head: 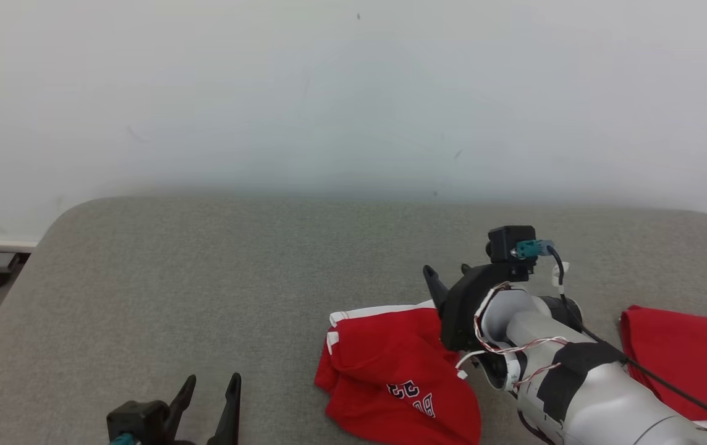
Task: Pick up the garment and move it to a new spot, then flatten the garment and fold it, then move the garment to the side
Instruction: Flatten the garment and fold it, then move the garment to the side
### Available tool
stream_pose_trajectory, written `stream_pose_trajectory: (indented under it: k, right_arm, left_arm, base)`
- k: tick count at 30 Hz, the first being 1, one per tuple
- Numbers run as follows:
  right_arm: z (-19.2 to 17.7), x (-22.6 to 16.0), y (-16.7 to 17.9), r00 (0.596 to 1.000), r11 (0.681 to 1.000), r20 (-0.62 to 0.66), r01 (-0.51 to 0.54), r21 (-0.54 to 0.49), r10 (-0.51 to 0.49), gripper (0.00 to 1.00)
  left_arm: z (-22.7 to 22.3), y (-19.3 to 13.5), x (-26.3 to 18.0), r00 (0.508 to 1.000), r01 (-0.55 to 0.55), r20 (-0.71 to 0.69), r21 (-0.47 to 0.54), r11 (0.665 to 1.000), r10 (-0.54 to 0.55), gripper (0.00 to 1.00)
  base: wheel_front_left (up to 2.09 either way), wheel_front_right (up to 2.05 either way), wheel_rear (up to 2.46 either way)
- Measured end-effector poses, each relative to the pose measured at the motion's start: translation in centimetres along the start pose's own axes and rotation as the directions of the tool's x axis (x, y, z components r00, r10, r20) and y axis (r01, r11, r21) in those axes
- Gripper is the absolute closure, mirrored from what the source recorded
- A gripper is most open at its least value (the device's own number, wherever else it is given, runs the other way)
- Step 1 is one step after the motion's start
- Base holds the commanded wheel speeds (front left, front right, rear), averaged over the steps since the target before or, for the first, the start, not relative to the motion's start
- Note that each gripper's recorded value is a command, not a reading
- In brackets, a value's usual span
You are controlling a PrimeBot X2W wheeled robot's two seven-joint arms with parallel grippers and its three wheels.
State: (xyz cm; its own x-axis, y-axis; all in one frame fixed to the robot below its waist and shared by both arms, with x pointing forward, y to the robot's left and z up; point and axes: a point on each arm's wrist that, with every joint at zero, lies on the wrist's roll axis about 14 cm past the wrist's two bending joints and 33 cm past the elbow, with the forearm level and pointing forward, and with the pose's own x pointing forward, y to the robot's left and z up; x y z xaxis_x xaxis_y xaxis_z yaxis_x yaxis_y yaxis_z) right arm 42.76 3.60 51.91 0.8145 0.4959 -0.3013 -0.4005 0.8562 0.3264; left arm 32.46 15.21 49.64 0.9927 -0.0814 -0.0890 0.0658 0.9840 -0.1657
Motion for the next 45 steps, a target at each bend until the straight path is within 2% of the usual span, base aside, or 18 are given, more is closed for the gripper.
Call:
stream_pose_trajectory:
  k: [5,10,18,27,45]
  right_arm:
    - [-0.5,-1.0,-3.8,0.994,0.994,-0.002,0.111,0.007,-0.111,0.0]
    - [-3.5,-1.9,-6.8,0.977,0.981,-0.092,0.193,0.02,-0.19,0.0]
    - [-6.5,-1.5,-6.6,0.96,0.981,-0.216,0.19,0.045,-0.176,0.0]
    - [-9.7,-1.1,-5.6,0.915,0.987,-0.379,0.16,0.023,-0.139,0.0]
    - [-12.4,-1.2,-6.3,0.835,0.981,-0.527,0.195,0.018,-0.156,0.0]
  left_arm:
    - [-0.4,-1.0,0.0,1.0,0.027,-0.012,0.0,1.0,-0.027,0.0]
    - [-0.3,-2.2,0.5,0.998,0.06,-0.012,-0.003,0.998,-0.06,0.0]
    - [-0.8,-2.5,0.7,0.998,0.061,-0.032,-0.014,0.998,-0.061,0.0]
    - [-0.9,-1.6,1.0,0.999,0.033,-0.041,-0.018,0.999,-0.034,0.0]
    - [-1.3,-1.4,0.9,0.998,0.023,-0.061,-0.019,1.0,-0.024,0.0]
  base:
    - [0.0,0.0,0.0]
    - [0.0,0.0,0.0]
    - [0.0,0.0,0.0]
    - [0.0,0.0,0.0]
    - [0.0,0.0,0.0]
